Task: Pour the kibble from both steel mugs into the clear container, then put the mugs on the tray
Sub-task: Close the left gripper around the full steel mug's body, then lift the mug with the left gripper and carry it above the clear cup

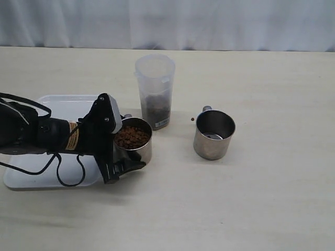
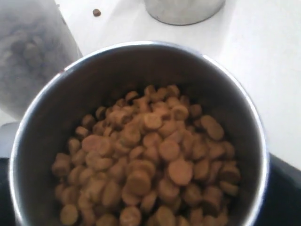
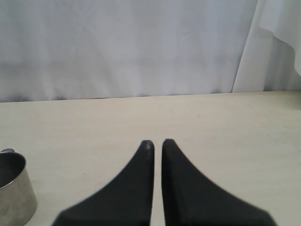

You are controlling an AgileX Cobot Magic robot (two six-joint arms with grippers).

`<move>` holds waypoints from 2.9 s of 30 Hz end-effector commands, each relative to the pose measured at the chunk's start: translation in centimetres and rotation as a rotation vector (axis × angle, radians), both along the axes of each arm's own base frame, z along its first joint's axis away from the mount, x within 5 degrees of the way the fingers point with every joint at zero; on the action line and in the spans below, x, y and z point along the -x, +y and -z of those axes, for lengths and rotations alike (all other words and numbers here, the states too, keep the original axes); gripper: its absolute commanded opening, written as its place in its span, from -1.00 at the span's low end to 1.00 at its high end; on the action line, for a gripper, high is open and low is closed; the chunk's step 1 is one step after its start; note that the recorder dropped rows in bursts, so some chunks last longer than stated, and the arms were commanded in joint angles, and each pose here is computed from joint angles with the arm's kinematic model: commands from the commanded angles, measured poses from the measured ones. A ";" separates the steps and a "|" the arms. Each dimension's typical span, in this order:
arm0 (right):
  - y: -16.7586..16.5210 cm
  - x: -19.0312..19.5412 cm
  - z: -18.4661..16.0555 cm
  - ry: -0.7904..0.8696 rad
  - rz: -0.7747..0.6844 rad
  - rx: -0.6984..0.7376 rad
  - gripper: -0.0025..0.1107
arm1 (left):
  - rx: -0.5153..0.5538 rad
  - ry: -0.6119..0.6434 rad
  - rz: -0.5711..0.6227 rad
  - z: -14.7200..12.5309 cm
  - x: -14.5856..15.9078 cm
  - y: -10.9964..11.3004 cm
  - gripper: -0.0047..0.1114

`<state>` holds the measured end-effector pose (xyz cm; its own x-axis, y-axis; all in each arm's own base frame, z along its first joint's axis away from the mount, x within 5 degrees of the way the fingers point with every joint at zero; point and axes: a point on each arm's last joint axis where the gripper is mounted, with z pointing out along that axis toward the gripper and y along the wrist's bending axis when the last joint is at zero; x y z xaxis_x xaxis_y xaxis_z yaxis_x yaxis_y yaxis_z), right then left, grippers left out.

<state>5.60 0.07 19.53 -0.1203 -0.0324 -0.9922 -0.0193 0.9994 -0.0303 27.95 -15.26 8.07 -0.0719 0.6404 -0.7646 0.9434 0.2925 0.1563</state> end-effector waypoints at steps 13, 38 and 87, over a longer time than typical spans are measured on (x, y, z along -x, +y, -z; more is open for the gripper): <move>0.0 0.0 0.1 0.002 0.007 0.003 -0.88 | 0.061 0.003 0.027 0.3 -0.5 -0.6 0.01; 0.0 0.0 0.1 0.002 0.007 0.003 -0.88 | 0.118 0.138 -0.103 -7.8 -0.1 3.2 -0.92; 0.0 0.0 0.1 0.002 0.007 0.003 -0.88 | -0.376 -0.583 -0.502 -18.5 -6.8 -3.9 -0.92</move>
<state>5.60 0.07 19.53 -0.1203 -0.0324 -0.9922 -0.0193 0.9994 -0.0303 34.22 -19.08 25.99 -0.0826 0.8438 -0.5302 0.4892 0.4978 0.7161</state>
